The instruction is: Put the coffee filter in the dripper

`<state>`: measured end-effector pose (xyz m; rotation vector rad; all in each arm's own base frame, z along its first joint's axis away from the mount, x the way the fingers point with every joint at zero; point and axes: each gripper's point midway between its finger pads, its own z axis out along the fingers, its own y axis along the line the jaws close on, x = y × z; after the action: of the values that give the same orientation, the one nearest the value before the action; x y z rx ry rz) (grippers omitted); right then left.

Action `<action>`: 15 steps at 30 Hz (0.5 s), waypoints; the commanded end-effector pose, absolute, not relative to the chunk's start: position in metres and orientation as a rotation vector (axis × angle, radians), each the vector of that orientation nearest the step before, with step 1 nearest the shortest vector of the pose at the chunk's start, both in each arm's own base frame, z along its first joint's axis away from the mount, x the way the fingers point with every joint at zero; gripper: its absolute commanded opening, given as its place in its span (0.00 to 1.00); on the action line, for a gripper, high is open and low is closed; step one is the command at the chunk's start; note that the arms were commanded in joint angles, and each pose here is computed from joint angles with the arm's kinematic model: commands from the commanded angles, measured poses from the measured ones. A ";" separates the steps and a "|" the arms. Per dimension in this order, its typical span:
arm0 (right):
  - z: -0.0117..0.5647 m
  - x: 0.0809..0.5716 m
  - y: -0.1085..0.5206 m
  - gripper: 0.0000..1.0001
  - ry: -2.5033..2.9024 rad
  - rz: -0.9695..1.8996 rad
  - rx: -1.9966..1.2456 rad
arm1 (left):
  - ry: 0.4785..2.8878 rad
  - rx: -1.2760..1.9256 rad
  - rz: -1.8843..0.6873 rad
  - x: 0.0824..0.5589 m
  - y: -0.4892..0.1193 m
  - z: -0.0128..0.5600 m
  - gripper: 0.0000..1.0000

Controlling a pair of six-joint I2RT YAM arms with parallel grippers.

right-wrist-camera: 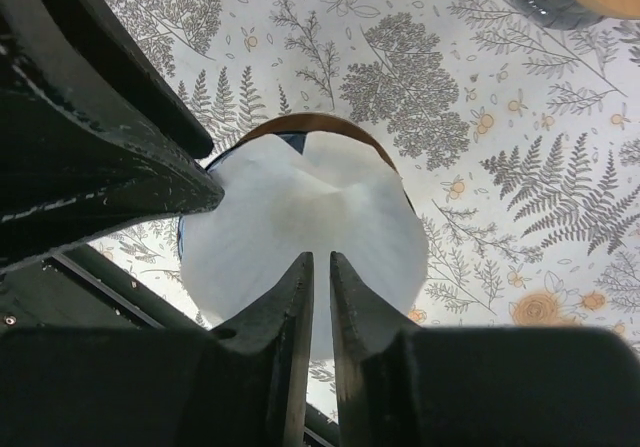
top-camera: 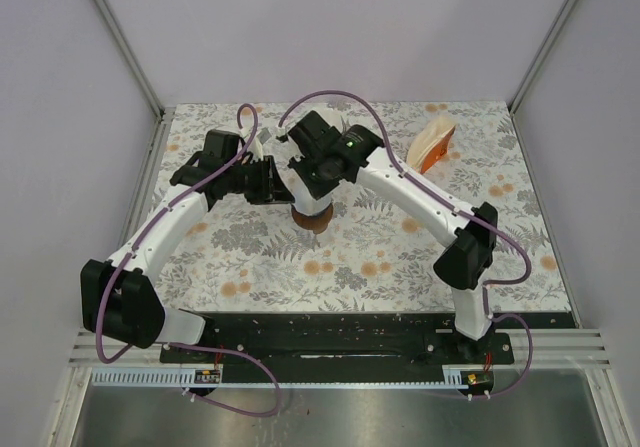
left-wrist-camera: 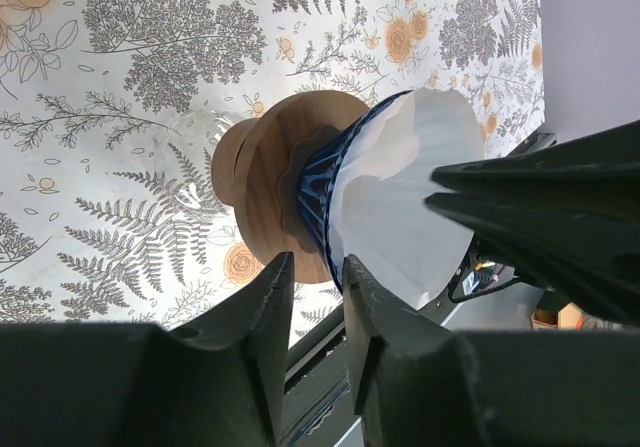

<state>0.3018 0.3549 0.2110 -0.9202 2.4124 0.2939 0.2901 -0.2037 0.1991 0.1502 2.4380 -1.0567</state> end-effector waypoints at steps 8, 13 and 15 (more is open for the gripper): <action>0.279 0.327 0.326 0.21 2.276 0.359 -0.728 | 2.315 0.218 -1.007 0.298 -0.201 0.234 0.48; 0.293 0.341 0.308 0.23 2.258 0.393 -0.614 | 2.291 0.241 -0.977 0.299 -0.197 0.244 0.61; 0.299 0.348 0.297 0.26 2.242 0.412 -0.563 | 2.275 0.256 -0.959 0.300 -0.196 0.250 0.66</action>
<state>0.3362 0.3157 0.2556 -0.7017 2.3473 0.3328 0.2917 -0.1994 0.2095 0.1923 2.4084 -1.0097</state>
